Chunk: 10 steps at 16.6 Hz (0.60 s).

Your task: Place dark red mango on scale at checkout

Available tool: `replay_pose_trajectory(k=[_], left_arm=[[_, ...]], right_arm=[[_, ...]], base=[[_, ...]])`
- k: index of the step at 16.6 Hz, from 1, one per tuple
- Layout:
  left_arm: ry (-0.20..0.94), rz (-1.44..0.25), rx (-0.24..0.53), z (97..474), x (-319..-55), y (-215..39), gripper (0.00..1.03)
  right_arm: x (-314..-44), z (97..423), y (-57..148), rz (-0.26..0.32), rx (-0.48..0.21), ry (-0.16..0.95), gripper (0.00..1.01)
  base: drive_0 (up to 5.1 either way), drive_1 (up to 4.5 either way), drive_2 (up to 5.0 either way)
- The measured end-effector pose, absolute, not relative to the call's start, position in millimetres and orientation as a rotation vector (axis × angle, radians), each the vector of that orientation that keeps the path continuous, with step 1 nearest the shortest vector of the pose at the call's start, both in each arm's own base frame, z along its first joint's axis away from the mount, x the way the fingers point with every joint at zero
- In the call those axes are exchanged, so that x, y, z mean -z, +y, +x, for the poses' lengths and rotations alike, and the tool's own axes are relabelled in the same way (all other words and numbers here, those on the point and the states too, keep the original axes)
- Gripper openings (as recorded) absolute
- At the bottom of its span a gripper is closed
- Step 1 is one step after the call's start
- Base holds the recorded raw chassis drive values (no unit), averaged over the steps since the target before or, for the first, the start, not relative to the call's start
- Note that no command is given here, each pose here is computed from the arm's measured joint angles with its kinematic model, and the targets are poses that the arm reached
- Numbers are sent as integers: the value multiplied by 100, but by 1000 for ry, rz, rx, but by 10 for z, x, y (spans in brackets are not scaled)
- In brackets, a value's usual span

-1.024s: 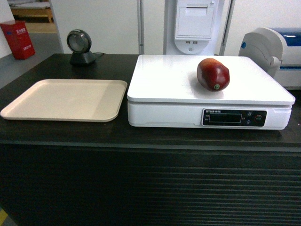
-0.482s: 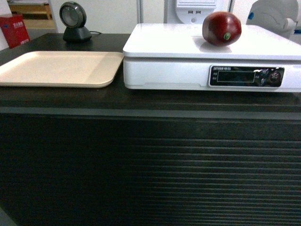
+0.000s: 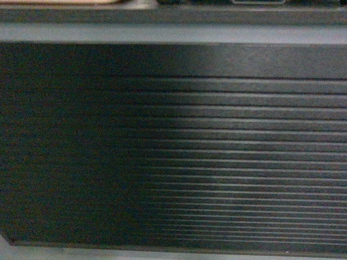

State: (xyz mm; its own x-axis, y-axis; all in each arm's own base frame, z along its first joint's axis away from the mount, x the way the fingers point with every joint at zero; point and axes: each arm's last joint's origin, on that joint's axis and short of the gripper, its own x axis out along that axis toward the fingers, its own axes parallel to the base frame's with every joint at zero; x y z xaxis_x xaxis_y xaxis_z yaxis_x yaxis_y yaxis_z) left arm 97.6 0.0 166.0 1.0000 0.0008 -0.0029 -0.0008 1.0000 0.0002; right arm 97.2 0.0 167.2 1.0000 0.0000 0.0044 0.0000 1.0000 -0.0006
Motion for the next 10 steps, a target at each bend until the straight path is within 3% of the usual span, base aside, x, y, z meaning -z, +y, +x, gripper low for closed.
replay_pose_trajectory(k=[10], left_arm=[[6,1,0,976,-1656,0,98]], right_arm=[[-1670,972,0,-1,1,-2,98]], base=[[0,0,0]])
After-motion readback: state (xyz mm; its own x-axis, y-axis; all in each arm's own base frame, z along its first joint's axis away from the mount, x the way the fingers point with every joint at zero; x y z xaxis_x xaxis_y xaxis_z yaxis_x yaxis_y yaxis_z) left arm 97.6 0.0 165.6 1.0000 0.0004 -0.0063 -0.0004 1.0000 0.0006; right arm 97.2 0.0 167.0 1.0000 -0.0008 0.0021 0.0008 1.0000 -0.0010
